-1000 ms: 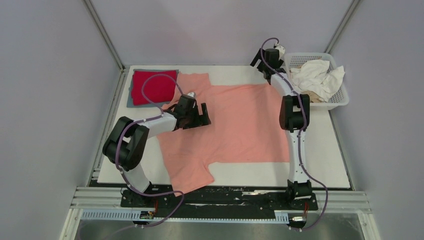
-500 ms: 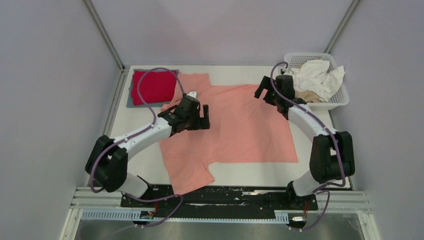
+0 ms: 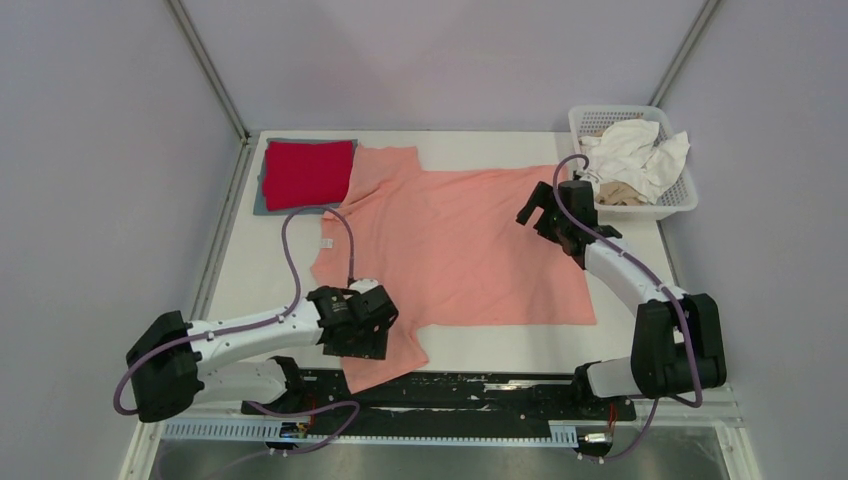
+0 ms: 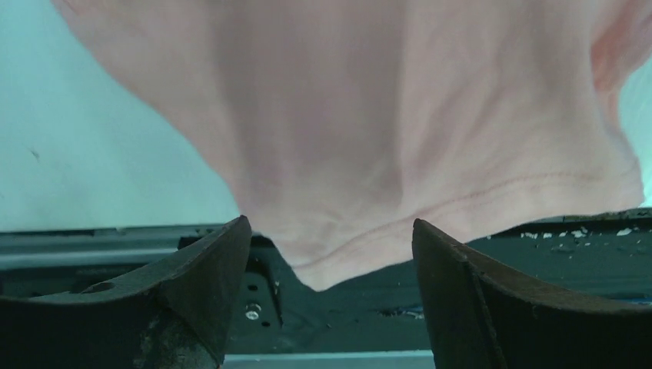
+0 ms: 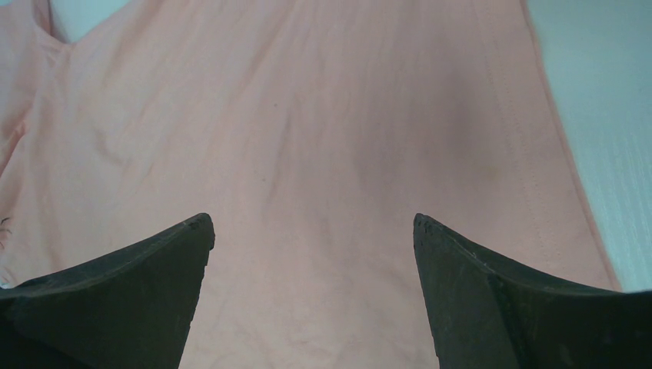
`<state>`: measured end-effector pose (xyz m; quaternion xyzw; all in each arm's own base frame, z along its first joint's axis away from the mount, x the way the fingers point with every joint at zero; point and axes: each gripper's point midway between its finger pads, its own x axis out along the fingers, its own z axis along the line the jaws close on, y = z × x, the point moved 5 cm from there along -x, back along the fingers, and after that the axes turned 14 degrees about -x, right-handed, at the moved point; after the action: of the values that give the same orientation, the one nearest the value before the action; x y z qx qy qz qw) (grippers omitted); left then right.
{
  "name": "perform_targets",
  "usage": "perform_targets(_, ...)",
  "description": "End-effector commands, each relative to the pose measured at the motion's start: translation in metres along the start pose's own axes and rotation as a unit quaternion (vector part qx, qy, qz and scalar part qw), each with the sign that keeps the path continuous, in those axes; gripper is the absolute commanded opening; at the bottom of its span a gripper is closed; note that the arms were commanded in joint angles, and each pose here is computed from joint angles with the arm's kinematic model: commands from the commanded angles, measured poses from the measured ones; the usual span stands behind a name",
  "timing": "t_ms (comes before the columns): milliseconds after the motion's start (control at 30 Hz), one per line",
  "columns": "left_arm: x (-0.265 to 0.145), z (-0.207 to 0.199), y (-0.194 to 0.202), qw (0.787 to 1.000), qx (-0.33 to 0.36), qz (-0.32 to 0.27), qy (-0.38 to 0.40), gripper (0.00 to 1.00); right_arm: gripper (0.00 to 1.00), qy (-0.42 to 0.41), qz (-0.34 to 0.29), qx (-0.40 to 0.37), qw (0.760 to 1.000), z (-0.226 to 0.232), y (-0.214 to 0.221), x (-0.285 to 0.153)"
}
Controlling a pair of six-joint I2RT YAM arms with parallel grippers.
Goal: Fold and stack the t-shirts
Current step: Flatten out the tshirt, then grab the side of the flattened tshirt closest away from the robot with both arms
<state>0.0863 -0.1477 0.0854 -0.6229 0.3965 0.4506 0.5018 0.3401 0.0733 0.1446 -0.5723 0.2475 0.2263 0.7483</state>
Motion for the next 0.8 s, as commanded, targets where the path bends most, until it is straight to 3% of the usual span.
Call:
perform_targets(0, -0.009, 0.010, 0.025, 0.998, -0.044, 0.023, -0.033, 0.81, 1.00, 0.011, -0.023, 0.012, 1.000, 0.000, -0.012, -0.002)
perform_targets(167, 0.001, 0.001, 0.046, 0.996, -0.045, 0.072, -0.022, 0.57, 1.00, 0.030, -0.018, 0.007, 0.999, -0.005, -0.010, 0.001)
perform_targets(300, 0.002, -0.001, 0.057, 0.994, -0.036, 0.096, -0.032, 0.50, 1.00, 0.042, -0.020, 0.008, 0.999, -0.009, -0.010, 0.000)
perform_targets(367, 0.005, 0.001, 0.058, 0.994, -0.032, 0.095, -0.044, 0.49, 1.00, 0.045, -0.022, 0.008, 0.999, -0.009, -0.010, 0.000)
perform_targets(500, 0.012, -0.001, 0.059, 0.993, -0.026, 0.096, -0.060, 0.37, 1.00, 0.051, -0.024, 0.014, 0.998, -0.012, -0.009, -0.003)
perform_targets(567, 0.018, -0.001, 0.060, 0.993, -0.024, 0.098, -0.065, 0.29, 1.00, 0.063, -0.031, 0.023, 0.997, -0.016, -0.009, -0.008)
perform_targets(633, 0.022, 0.000, 0.061, 0.993, -0.028, 0.095, -0.066, 0.15, 1.00, 0.074, -0.043, 0.034, 0.996, -0.021, -0.009, -0.017)
perform_targets(667, 0.022, -0.001, 0.060, 0.993, -0.030, 0.093, -0.066, 0.03, 1.00, 0.078, -0.049, 0.043, 0.995, -0.023, -0.009, -0.021)
perform_targets(767, 0.015, 0.000, 0.051, 0.995, -0.028, 0.062, -0.066, 0.00, 1.00, 0.092, -0.051, 0.073, 0.992, -0.032, 0.000, -0.034)
